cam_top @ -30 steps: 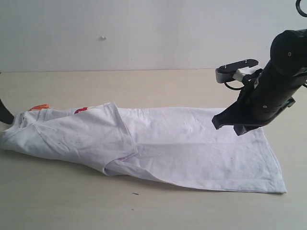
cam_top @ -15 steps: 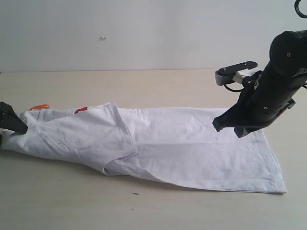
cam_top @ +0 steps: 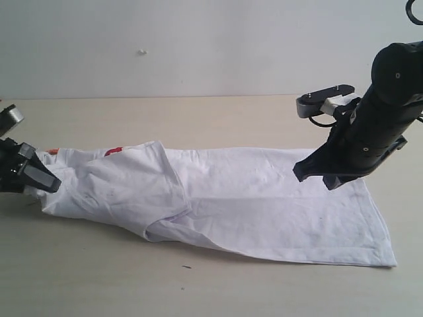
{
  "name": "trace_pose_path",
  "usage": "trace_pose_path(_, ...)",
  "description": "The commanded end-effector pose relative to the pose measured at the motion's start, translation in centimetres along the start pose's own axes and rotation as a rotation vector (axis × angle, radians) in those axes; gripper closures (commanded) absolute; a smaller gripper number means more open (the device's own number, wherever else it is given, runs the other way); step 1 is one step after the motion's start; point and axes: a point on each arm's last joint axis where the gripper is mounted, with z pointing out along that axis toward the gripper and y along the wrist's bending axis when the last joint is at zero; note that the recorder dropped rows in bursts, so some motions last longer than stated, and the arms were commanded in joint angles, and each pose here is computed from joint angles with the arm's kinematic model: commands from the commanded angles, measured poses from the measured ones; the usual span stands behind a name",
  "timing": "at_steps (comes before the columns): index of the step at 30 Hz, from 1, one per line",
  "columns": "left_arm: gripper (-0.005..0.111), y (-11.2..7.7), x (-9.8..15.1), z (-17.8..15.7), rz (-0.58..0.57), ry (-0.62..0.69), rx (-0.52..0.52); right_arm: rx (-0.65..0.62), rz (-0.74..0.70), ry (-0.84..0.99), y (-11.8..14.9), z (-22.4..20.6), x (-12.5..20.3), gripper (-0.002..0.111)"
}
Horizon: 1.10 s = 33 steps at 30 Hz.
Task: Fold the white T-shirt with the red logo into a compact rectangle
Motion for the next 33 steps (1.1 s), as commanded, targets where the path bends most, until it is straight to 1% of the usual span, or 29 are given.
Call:
trace_pose_path(1,0.105,-0.5,-0.2,0.6,0.001,-0.001,0.016,-0.006,0.004,0.002,-0.1,0.1,0.1,0.108)
trace_pose_path(4,0.107,-1.1,-0.1,0.1,-0.002,0.019,0.044,-0.007,0.006,0.005,-0.1,0.1,0.1,0.108)
trace_pose_path(6,0.107,-1.4,0.0,-1.1,-0.002,0.011,0.038,-0.008,0.006,0.013,-0.1,0.1,0.2,0.108)
trace_pose_path(10,0.107,-1.9,0.8,-6.0,-0.041,-0.033,-0.06,-0.009,0.005,0.029,0.0,0.1,0.3,0.108)
trace_pose_path(12,0.107,-2.3,1.2,-8.4,-0.067,-0.08,-0.087,-0.009,0.005,0.027,0.0,0.1,0.3,0.108)
trace_pose_path(15,0.107,-3.2,1.7,-11.3,-0.076,-0.144,-0.123,-0.008,0.005,0.021,0.0,0.1,0.3,0.108)
trace_pose_path(16,0.107,-3.8,1.9,-12.3,-0.078,-0.168,-0.138,-0.008,0.005,0.019,0.0,0.1,0.2,0.108)
trace_pose_path(18,0.107,-4.7,1.8,-13.0,-0.076,-0.197,-0.143,-0.012,0.011,0.013,0.0,0.1,0.2,0.108)
trace_pose_path(19,0.107,-5.6,1.5,-13.3,-0.077,-0.227,-0.128,-0.016,0.016,0.009,0.0,0.1,0.2,0.108)
trace_pose_path(22,0.107,-8.0,0.5,-13.2,-0.047,-0.289,-0.06,-0.02,0.022,-0.001,0.1,0.1,0.1,0.108)
trace_pose_path(24,0.107,-9.9,-0.3,-12.3,-0.009,-0.295,-0.017,-0.021,0.023,-0.001,0.1,0.1,0.1,0.108)
trace_pose_path(29,0.107,-14.3,-1.7,-9.3,0.077,-0.255,0.081,-0.03,0.034,0.007,0.2,0.1,0.1,0.108)
trace_pose_path(33,0.107,-17.8,-2.3,-6.7,0.141,-0.206,0.157,-0.027,0.03,0.003,0.1,0.0,0.1,0.108)
